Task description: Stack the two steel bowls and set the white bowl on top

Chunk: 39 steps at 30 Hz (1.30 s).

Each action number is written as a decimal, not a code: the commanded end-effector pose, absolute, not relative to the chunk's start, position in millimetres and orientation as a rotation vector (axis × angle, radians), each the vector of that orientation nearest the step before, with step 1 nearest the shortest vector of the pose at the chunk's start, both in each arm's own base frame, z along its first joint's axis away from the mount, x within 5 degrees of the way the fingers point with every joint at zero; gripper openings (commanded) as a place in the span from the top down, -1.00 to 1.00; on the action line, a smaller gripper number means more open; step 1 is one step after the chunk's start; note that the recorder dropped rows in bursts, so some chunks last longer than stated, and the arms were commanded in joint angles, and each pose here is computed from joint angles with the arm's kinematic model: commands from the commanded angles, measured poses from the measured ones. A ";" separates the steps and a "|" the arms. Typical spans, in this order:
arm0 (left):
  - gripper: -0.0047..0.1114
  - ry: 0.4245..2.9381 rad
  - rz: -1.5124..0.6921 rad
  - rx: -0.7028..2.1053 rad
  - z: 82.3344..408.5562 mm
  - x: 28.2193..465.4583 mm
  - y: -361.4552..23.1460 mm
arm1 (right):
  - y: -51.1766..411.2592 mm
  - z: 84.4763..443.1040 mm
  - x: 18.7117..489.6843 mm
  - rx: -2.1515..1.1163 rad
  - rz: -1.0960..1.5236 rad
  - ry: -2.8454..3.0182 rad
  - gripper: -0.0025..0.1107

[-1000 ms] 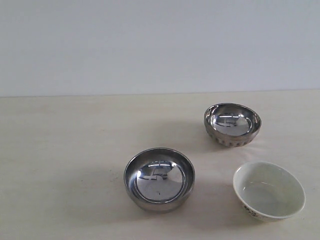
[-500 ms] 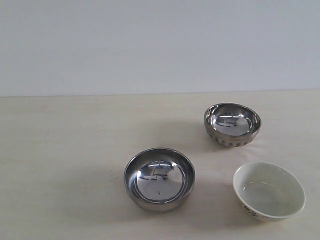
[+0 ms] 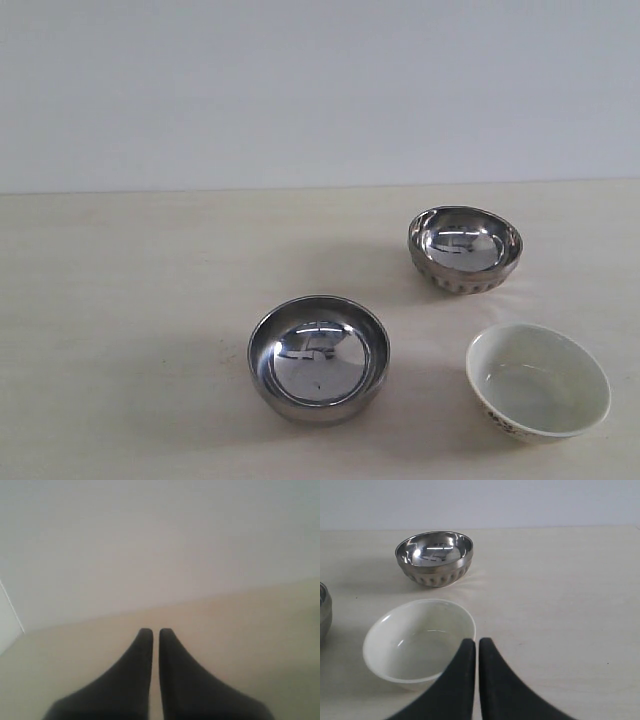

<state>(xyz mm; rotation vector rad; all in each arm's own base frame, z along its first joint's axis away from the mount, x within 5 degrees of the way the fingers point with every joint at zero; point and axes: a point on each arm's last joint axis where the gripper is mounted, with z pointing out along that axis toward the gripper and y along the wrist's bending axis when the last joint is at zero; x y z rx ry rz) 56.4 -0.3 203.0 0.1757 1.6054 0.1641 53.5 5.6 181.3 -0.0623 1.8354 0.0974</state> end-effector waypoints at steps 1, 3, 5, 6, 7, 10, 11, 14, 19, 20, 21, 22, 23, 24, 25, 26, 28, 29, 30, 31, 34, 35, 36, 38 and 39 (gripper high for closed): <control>0.85 1.790 0.144 0.190 184.8 54.1 -0.4 | 5.6 182.4 53.2 -0.068 0.094 1.825 0.96; 0.85 1.790 0.144 0.190 184.8 54.1 -0.4 | 5.6 182.4 53.2 -0.068 0.094 1.825 0.96; 0.85 1.790 0.144 0.190 184.8 54.1 -0.4 | 5.6 182.4 53.2 -0.068 0.094 1.825 0.96; 0.85 1.790 0.144 0.190 184.8 54.1 -0.4 | 5.6 182.4 53.2 -0.068 0.094 1.825 0.96; 0.85 1.790 0.144 0.190 184.8 54.1 -0.4 | 5.6 182.4 53.2 -0.068 0.094 1.825 0.96; 0.85 1.790 0.144 0.190 184.8 54.1 -0.4 | 5.6 182.4 53.2 -0.068 0.094 1.825 0.96; 0.85 1.790 0.144 0.190 184.8 54.1 -0.4 | 5.6 182.4 53.2 -0.068 0.094 1.825 0.96; 0.85 1.790 0.144 0.190 184.8 54.1 -0.4 | 5.6 182.4 53.2 -0.068 0.094 1.825 0.96; 0.85 1.795 0.107 0.143 184.6 54.1 -0.4 | 5.6 182.4 53.2 -0.068 0.094 1.825 0.96; 0.85 1.797 0.079 0.108 184.6 54.1 -0.4 | 5.6 182.4 53.2 -0.068 0.094 1.825 0.96; 0.85 1.799 0.053 0.074 184.6 54.1 -0.4 | 5.6 182.4 53.2 -0.068 0.094 1.825 0.96; 0.85 1.799 0.040 0.058 184.6 54.1 -0.4 | 5.6 182.4 53.2 -0.068 0.094 1.825 0.96; 0.85 1.799 0.038 0.056 184.6 54.1 -0.4 | 5.6 182.4 53.2 -0.068 0.094 1.825 0.96; 0.85 1.799 0.038 0.056 184.6 54.1 -0.4 | 5.6 182.4 53.2 -0.068 0.094 1.825 0.96; 0.85 1.799 0.038 0.056 184.6 54.1 -0.4 | 5.6 182.4 53.2 -0.068 0.094 1.825 0.96; 0.85 1.799 0.038 0.056 184.6 54.1 -0.4 | 5.6 182.4 53.2 -0.068 0.094 1.825 0.96; 0.85 1.799 0.038 0.056 184.6 54.1 -0.4 | 5.6 182.4 53.2 -0.068 0.094 1.825 0.96; 0.85 1.799 0.038 0.056 184.6 54.1 -0.4 | 5.6 182.4 53.2 -0.068 0.094 1.825 0.96; 0.85 1.799 0.038 0.056 184.6 54.1 -0.4 | 5.6 182.4 53.2 -0.068 0.094 1.825 0.96; 0.85 1.799 0.038 0.056 184.6 54.1 -0.4 | 5.6 182.4 53.2 -0.068 0.094 1.825 0.96; 0.85 1.799 0.038 0.056 184.6 54.1 -0.4 | 5.6 182.4 53.2 -0.068 0.094 1.825 0.96; 0.85 1.799 0.038 0.056 184.6 54.1 -0.4 | 5.6 182.4 53.2 -0.068 0.094 1.825 0.96; 0.85 1.799 0.038 0.056 184.6 54.1 -0.4 | 5.6 182.4 53.2 -0.068 0.094 1.825 0.96; 0.85 1.799 0.040 0.059 184.6 54.1 -0.4 | 5.6 182.4 53.2 -0.068 0.094 1.825 0.96; 0.85 1.799 0.040 0.059 184.6 54.1 -0.4 | 5.6 182.4 53.2 -0.068 0.094 1.825 0.96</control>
